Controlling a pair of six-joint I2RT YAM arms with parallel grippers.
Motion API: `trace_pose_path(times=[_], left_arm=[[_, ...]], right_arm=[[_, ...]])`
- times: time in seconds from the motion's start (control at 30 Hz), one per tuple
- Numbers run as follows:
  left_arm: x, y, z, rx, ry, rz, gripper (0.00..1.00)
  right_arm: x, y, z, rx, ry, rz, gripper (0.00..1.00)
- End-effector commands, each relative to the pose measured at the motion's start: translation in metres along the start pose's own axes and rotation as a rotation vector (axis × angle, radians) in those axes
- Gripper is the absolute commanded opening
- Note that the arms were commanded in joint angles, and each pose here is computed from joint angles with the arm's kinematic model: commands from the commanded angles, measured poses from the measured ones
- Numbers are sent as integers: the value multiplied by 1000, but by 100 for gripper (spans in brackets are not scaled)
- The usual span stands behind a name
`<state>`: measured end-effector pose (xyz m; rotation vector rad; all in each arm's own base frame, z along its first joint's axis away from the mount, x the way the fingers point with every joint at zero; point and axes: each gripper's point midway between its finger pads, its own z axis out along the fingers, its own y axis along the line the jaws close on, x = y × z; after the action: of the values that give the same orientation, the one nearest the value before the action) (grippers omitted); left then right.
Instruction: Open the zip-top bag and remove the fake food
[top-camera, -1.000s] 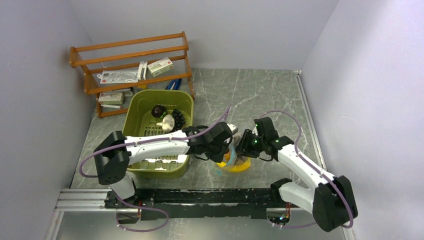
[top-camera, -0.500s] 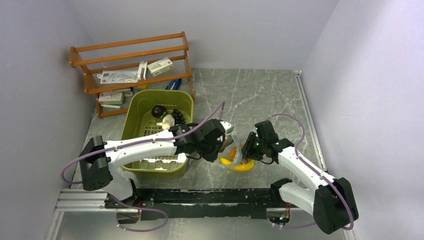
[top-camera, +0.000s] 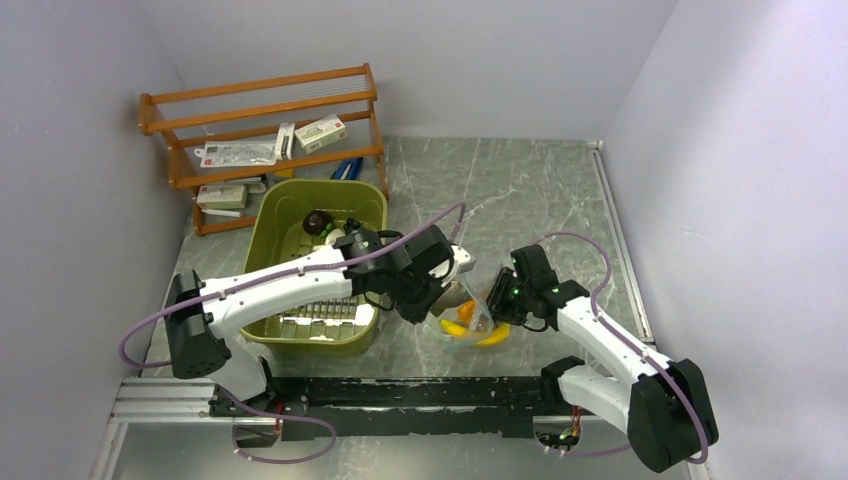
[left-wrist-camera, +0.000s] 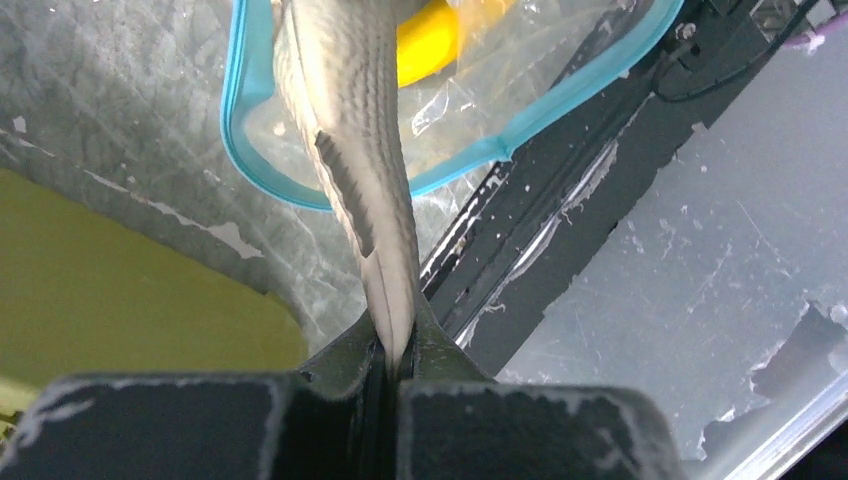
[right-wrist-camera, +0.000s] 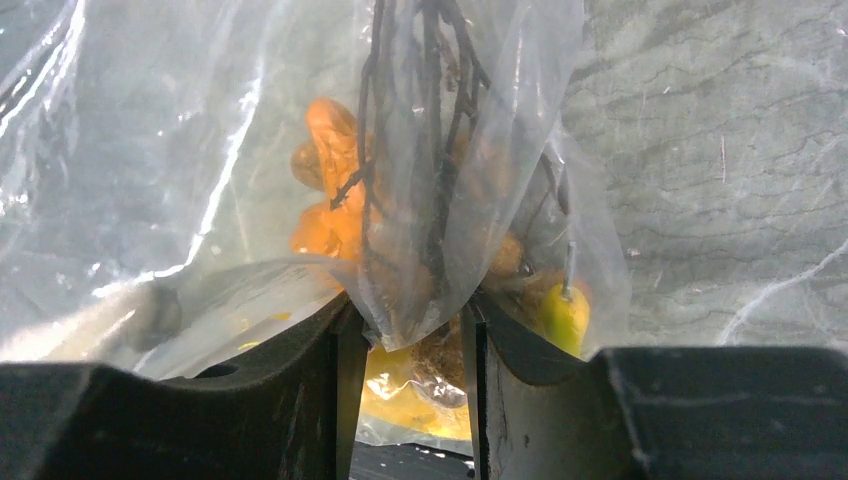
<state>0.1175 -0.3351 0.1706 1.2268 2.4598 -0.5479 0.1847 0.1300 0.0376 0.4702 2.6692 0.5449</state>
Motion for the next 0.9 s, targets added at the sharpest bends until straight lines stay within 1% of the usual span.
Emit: trace_pose_path(times=[0.0, 0.07, 0.13, 0.2, 0.33, 0.4, 0.57, 0.63, 0.67, 0.77, 0.87], left_arm=[[-8, -21, -36, 109, -21, 42, 7], [-11, -33, -46, 169, -33, 42, 7], [-10, -35, -54, 179, -23, 38, 7], [-5, -27, -61, 128, 9, 28, 7], [14, 3, -73, -47, 100, -2, 7], [18, 11, -82, -97, 107, -13, 7], [6, 18, -102, -149, 18, -33, 7], [3, 27, -108, -197, -12, -50, 7], [1, 34, -111, -235, -29, -57, 7], [-7, 62, -119, -335, -85, -152, 7], [-15, 87, -126, -385, -142, -227, 7]], right_arm=[[1, -5, -2, 37, 10, -3, 38], [1, -3, -3, 32, 15, -7, 38], [-1, -3, -5, 35, 9, -14, 38], [-3, -2, -6, 39, 6, -21, 38], [-5, 0, -6, 37, 5, -26, 38], [-4, 0, -6, 32, 5, -22, 38], [-1, 1, -4, 18, 14, -18, 38], [-1, -1, -4, 28, 19, -22, 38], [-1, -1, -4, 33, 19, -24, 38], [-3, -1, -6, 35, 11, -25, 38], [-4, 1, -7, 27, 6, -22, 38]])
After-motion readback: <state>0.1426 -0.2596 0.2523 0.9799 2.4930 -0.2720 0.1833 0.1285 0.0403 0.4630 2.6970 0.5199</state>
